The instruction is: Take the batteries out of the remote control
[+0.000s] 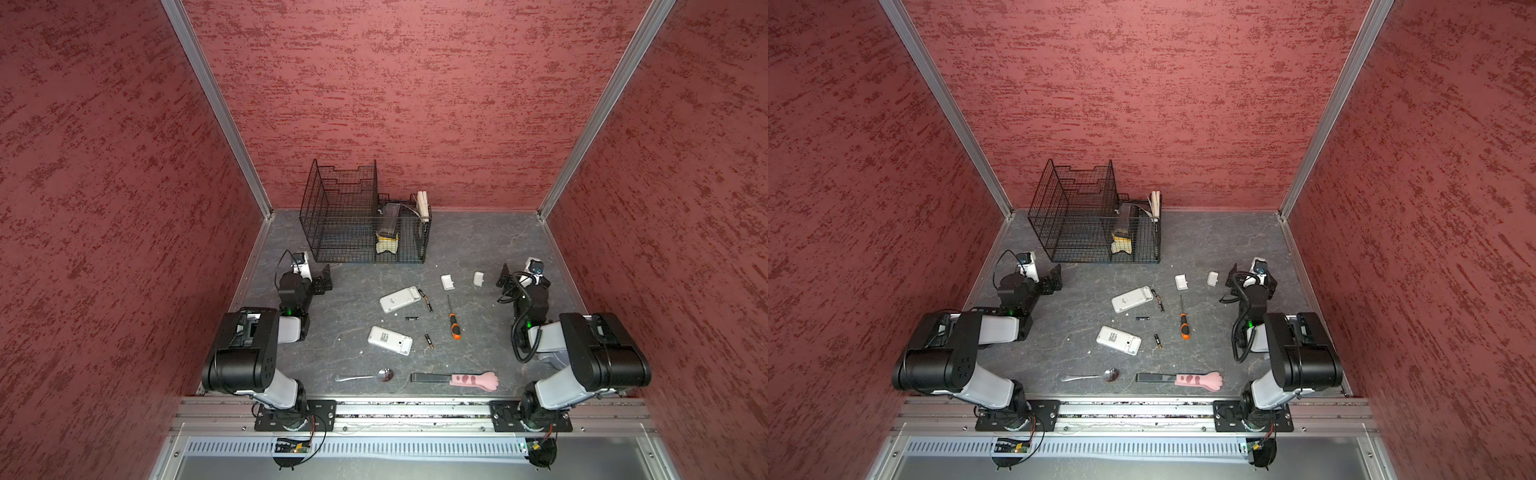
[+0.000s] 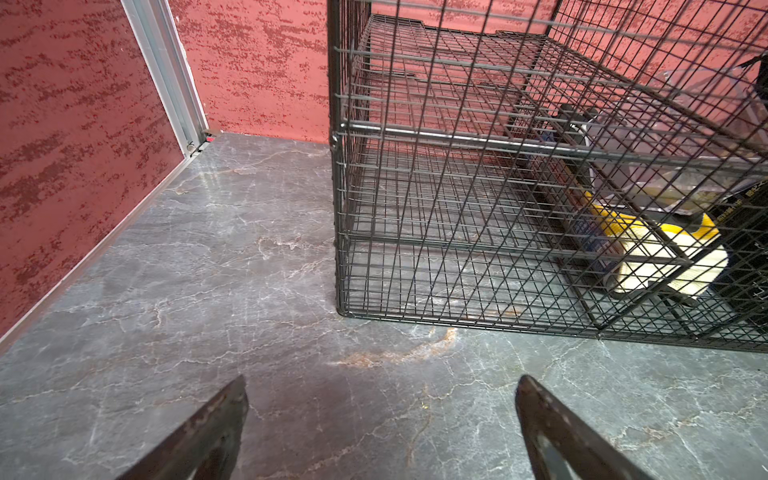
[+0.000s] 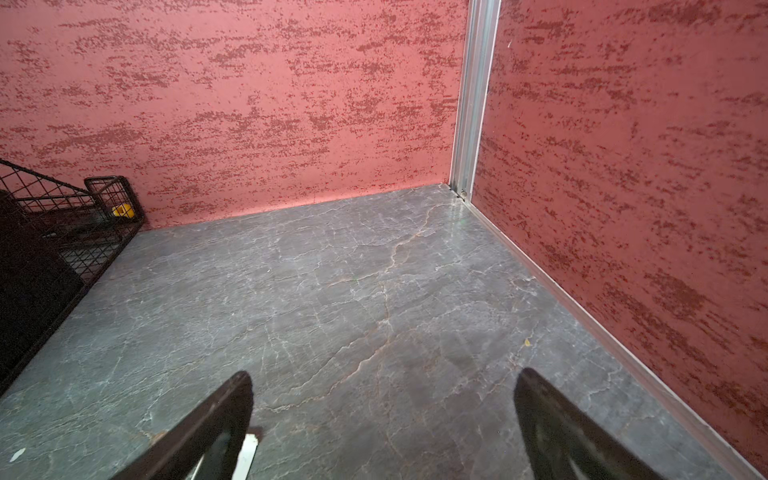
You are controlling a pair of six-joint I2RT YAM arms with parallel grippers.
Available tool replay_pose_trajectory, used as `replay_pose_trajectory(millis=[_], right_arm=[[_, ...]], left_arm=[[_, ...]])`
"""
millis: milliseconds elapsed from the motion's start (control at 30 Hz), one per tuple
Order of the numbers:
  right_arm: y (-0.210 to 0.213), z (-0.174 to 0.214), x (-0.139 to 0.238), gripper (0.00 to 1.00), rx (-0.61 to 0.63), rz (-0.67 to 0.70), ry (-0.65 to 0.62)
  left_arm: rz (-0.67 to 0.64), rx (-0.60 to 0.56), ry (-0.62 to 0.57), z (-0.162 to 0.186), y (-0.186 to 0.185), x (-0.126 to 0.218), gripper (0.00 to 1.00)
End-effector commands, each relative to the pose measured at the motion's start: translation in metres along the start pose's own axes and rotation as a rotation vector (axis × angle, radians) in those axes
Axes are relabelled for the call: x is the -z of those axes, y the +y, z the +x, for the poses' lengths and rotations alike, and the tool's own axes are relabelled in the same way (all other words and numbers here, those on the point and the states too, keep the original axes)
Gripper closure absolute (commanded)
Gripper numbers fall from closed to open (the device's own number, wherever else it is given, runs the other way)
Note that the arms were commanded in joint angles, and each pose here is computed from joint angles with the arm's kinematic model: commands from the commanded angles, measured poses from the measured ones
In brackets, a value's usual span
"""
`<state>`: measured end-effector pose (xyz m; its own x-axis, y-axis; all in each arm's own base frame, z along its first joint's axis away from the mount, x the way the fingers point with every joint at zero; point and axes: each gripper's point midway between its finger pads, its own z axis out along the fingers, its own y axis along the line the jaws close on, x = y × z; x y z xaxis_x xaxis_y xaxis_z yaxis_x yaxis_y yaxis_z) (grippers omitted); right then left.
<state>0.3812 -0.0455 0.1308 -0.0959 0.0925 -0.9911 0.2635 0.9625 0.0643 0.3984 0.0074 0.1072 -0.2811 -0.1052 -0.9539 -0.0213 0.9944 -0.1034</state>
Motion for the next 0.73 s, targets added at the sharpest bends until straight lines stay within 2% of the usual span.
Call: replay_pose_trajectory(millis=[0,700], right_arm=[[0.0008,-0.0073,0.0002,0.01,-0.006,-0.01,-0.03],[0.0008,-0.0058,0.0003,0.01,-0.006,-0.01,-0.026]], left_arm=[[0.0,-0.015,-0.022,-0.007,-0.001,-0.0011,0.0],[0.001,-0.011,-0.02,-0.0065,-0.0007,-0.0013,0.0]])
